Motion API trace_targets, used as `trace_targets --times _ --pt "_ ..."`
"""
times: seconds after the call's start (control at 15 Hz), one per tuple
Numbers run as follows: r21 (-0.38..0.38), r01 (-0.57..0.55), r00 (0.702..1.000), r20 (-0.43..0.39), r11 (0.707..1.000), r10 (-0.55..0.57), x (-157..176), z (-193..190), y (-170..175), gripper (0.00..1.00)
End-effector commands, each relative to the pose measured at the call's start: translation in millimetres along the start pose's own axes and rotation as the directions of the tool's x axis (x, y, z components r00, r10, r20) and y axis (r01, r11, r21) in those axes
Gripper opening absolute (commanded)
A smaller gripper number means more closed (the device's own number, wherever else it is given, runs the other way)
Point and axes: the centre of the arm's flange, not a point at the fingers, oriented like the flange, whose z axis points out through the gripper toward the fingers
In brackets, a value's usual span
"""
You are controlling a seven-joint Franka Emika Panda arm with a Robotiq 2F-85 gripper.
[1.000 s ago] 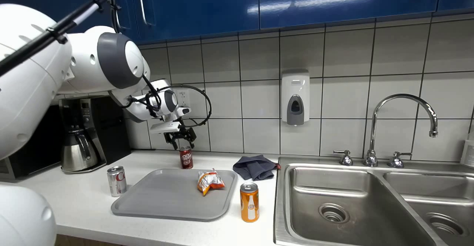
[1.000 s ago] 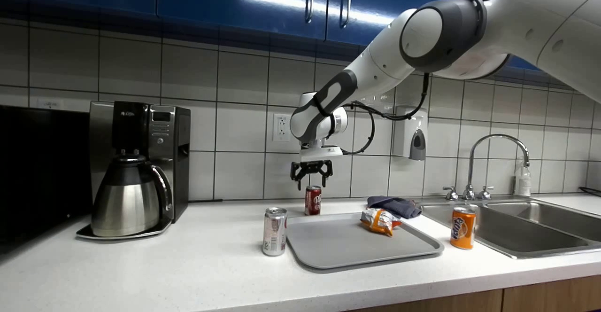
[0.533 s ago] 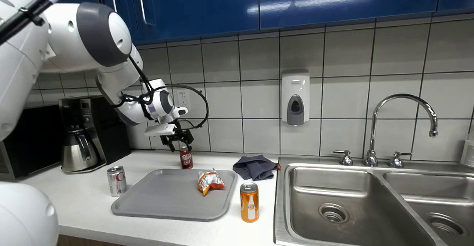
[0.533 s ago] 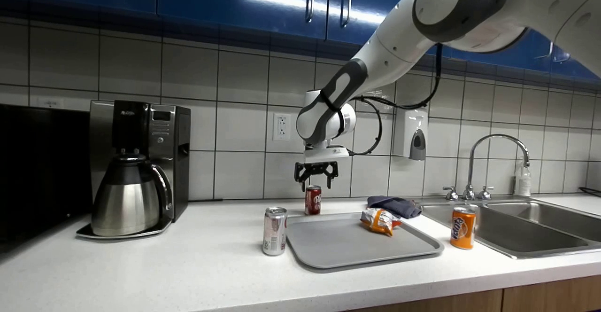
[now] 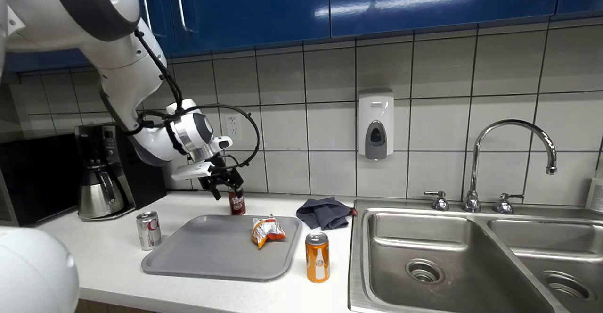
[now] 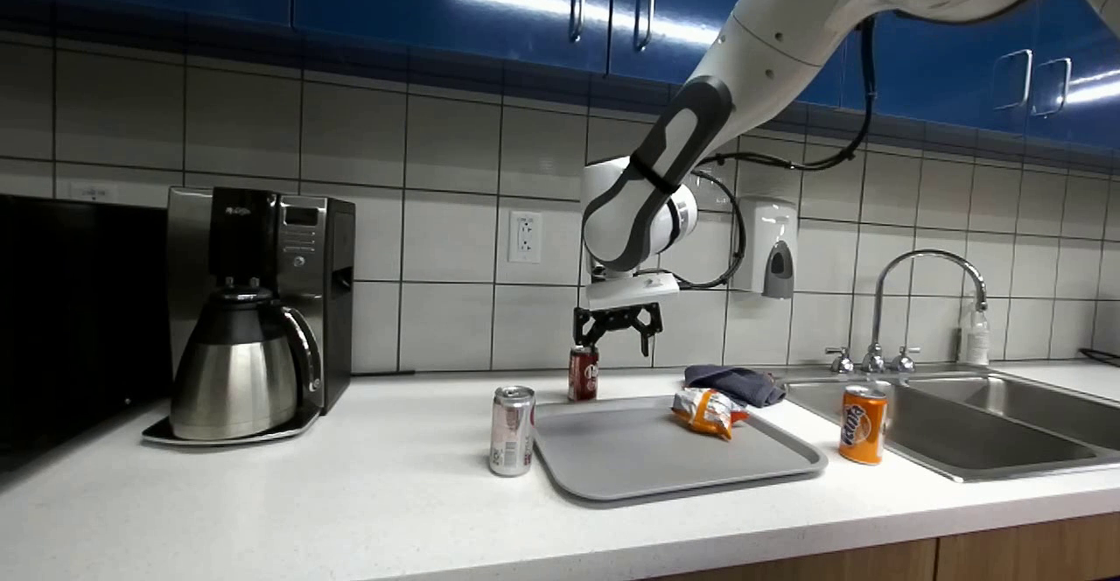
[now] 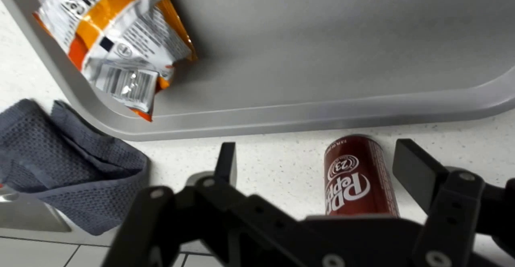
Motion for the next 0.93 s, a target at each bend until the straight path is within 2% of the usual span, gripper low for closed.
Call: trace_targets --times 0.0,0.27,0.67,0.87 --pt "-0.016 -0.029 1.0 -0.009 0.999 0.029 -45.5 -22.9 15.3 1.0" --pt "-0.014 -0.039 0.999 0.007 0.999 0.039 -68.8 -30.5 25.4 1.0" --pt "0.043 0.019 0.998 0.056 0.999 -0.021 -93.5 -42.0 47.0 1.0" --pt "0.1 0.078 0.992 0.095 0.992 -0.087 -103.7 -43.2 58.6 1.0"
